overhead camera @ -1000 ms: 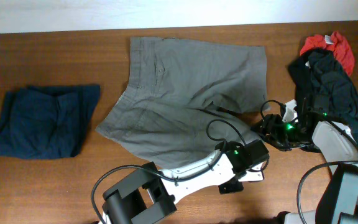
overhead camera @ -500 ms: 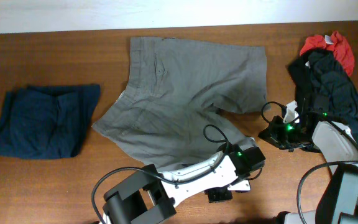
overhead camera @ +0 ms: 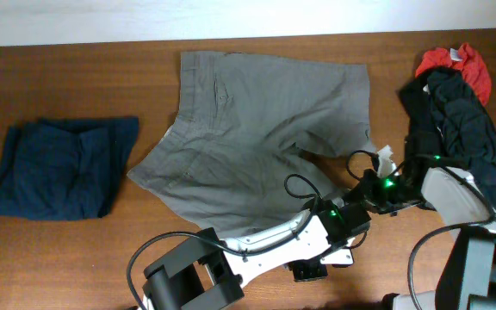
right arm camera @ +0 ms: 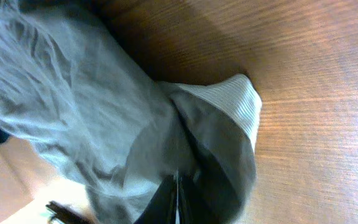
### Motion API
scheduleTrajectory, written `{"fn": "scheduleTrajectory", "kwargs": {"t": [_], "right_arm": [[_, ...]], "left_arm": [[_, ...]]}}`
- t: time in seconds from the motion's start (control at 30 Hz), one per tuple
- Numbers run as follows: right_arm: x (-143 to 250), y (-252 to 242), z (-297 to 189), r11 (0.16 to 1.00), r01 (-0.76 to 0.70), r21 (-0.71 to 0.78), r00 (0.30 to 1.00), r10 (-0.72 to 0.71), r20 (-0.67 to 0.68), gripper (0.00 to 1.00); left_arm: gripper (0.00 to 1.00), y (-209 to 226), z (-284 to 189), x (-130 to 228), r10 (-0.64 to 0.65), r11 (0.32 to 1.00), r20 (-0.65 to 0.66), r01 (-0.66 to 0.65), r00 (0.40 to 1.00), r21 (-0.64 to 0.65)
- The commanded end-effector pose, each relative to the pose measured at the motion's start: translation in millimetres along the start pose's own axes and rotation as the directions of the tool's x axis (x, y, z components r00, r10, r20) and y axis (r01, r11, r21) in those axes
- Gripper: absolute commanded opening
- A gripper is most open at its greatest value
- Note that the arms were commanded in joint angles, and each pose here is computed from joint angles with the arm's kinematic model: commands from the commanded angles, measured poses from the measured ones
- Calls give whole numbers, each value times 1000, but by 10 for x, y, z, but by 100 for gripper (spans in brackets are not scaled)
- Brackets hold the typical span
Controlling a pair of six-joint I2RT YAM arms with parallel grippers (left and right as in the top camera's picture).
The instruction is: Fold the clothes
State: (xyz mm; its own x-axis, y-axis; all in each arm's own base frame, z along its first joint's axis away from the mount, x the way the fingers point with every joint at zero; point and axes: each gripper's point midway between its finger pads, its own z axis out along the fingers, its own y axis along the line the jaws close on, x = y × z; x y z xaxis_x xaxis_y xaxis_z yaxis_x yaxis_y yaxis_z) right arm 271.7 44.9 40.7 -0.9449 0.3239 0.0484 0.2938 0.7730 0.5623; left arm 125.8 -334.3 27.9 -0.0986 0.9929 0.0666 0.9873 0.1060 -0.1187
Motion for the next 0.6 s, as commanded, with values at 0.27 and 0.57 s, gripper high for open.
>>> {"fn": "scheduleTrajectory", "kwargs": {"t": [0.27,0.57], "right_arm": [[-127,-309,500,991,-81,106,996,76,46,4],[-624,-581,223,945,-139,294,969,68,239,4]], "left_arm": [[0,-75,-23,34,-32,999,-24,33,999,29],[0,-180,-38,118,-65,995,-63,70,996,67]]}}
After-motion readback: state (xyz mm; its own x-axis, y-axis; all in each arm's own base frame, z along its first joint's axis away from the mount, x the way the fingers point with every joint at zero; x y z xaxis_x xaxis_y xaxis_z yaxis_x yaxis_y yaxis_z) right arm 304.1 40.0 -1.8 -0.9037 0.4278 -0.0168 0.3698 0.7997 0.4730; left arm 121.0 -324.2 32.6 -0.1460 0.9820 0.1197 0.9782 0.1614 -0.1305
